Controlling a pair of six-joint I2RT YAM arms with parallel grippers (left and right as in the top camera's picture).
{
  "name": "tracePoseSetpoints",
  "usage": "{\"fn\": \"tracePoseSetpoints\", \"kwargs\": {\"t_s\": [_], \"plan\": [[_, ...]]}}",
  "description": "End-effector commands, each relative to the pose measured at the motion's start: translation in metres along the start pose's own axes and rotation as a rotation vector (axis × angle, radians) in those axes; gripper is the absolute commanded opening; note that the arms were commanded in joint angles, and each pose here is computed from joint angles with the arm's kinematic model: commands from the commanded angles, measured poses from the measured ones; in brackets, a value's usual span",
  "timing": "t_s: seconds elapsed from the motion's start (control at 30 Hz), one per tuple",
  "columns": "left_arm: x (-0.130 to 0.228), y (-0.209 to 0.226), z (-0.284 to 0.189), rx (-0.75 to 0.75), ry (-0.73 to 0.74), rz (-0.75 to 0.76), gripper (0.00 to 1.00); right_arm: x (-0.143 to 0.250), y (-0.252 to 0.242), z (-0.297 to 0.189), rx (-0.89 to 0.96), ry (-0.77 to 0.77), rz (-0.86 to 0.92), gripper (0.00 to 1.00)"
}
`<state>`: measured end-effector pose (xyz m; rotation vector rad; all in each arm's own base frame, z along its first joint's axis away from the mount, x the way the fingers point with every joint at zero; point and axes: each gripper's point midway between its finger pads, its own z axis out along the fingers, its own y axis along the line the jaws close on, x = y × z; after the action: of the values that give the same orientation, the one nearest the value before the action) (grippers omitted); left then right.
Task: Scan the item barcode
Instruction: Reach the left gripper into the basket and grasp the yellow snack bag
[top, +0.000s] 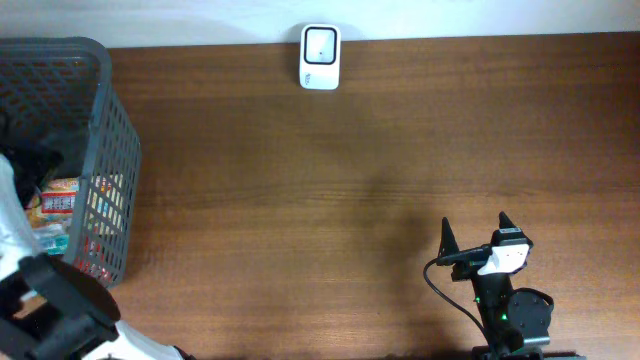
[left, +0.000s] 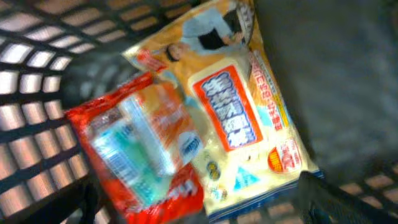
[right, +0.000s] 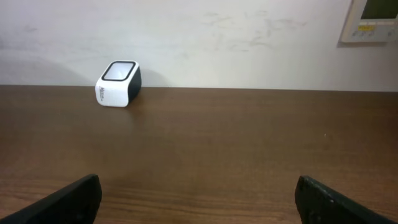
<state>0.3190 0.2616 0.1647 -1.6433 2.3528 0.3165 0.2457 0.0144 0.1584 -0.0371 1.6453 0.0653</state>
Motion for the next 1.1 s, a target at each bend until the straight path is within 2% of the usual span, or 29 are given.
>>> {"fn": "tracePoseSetpoints", "kwargs": {"t_s": [0.0, 0.07, 0.17, 0.3, 0.37, 0.47, 0.53, 0.57, 0.67, 0.7, 0.73, 0.77, 0.8, 0.87, 0.97, 1.03, 1.07], "plan": [[0.010, 0.001, 0.039, -0.046, 0.043, 0.000, 0.94, 0.003, -0.002, 0.000, 0.010, 0.005, 0.001, 0.98], [0.014, -0.002, 0.059, -0.065, 0.070, 0.008, 0.79, 0.003, -0.002, 0.000, 0.010, 0.005, 0.001, 0.98], [0.024, -0.002, 0.084, -0.102, 0.124, 0.022, 0.78, 0.003, -0.002, 0.000, 0.010, 0.004, 0.001, 0.98], [0.024, 0.000, 0.085, -0.114, 0.121, 0.025, 0.74, 0.003, -0.002, 0.000, 0.010, 0.005, 0.001, 0.98], [0.026, 0.005, 0.084, -0.139, 0.130, 0.032, 0.70, 0.003, -0.002, 0.000, 0.010, 0.005, 0.001, 0.98], [0.018, -0.002, 0.086, -0.110, 0.096, 0.067, 0.56, 0.003, -0.002, 0.000, 0.010, 0.005, 0.001, 0.98], [0.017, -0.004, 0.086, -0.097, 0.095, 0.110, 0.71, 0.003, -0.002, 0.000, 0.010, 0.005, 0.001, 0.98], [0.013, -0.006, 0.087, -0.089, 0.081, 0.105, 0.74, 0.003, -0.002, 0.000, 0.010, 0.004, 0.001, 0.98], [-0.008, -0.022, 0.089, -0.027, -0.008, 0.080, 0.73, 0.003, -0.002, 0.000, 0.010, 0.004, 0.001, 0.98], [-0.009, -0.028, 0.089, 0.003, -0.007, 0.077, 0.67, 0.003, -0.002, 0.000, 0.010, 0.004, 0.001, 0.98], [-0.005, -0.045, 0.088, 0.098, 0.015, 0.128, 0.65, 0.003, -0.002, 0.000, 0.010, 0.005, 0.001, 0.98], [-0.003, -0.062, 0.086, 0.191, 0.028, 0.199, 0.73, 0.003, -0.002, 0.000, 0.010, 0.004, 0.001, 0.98], [-0.002, -0.064, 0.085, 0.204, 0.031, 0.205, 0.91, 0.003, -0.002, 0.000, 0.010, 0.004, 0.001, 0.98], [0.005, -0.068, 0.092, 0.219, 0.059, 0.225, 0.99, 0.003, -0.002, 0.000, 0.010, 0.005, 0.001, 0.98], [0.018, -0.081, 0.107, 0.261, 0.109, 0.254, 0.99, 0.003, -0.002, 0.000, 0.010, 0.004, 0.001, 0.98], [0.026, -0.084, 0.121, 0.220, 0.119, 0.284, 1.00, 0.003, -0.002, 0.000, 0.010, 0.004, 0.001, 0.98], [0.028, -0.076, 0.134, 0.119, 0.100, 0.308, 0.86, 0.003, -0.002, 0.000, 0.010, 0.004, 0.001, 0.98]]}}
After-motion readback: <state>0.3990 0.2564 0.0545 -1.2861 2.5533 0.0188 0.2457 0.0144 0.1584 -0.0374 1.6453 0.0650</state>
